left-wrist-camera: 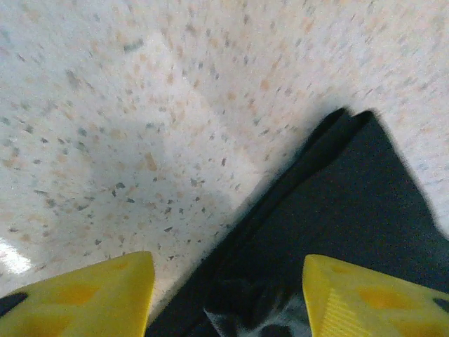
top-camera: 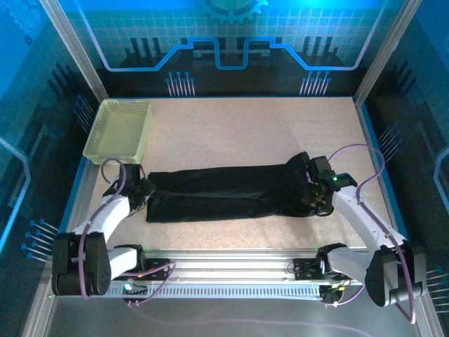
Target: Fold the inside-out t-shirt
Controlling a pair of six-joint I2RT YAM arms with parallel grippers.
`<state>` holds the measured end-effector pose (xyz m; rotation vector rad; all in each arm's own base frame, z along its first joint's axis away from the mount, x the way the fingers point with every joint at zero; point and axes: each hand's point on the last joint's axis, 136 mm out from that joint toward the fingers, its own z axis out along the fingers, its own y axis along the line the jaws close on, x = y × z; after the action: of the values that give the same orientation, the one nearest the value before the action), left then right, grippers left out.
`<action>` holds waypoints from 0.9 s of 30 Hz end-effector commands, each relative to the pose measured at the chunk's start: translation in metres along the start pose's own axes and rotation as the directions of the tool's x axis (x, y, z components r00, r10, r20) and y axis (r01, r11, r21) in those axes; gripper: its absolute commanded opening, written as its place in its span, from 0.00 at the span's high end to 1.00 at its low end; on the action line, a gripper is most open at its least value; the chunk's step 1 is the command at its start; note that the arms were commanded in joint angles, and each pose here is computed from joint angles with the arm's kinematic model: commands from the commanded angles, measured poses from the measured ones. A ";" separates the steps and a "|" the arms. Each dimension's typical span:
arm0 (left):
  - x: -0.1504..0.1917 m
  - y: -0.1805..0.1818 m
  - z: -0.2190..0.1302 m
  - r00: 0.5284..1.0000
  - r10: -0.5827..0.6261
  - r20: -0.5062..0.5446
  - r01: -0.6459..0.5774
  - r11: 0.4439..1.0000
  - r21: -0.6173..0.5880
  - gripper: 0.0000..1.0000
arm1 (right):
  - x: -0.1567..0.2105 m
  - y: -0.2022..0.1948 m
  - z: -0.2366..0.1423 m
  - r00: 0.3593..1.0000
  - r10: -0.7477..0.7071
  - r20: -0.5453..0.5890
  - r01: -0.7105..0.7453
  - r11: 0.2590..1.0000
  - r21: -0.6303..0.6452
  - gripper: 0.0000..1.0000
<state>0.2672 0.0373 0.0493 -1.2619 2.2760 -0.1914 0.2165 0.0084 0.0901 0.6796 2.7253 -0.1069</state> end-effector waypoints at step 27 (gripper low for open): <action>0.049 -0.016 0.039 0.976 0.007 -0.217 -0.011 1.000 -0.016 0.47 | -0.041 0.070 0.097 0.986 0.068 -0.153 -0.094 0.981 -0.171 0.47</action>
<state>0.2990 -0.0197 0.0231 -1.1548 2.4695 -0.3672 0.3193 0.0590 0.0240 0.6291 2.8087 0.2568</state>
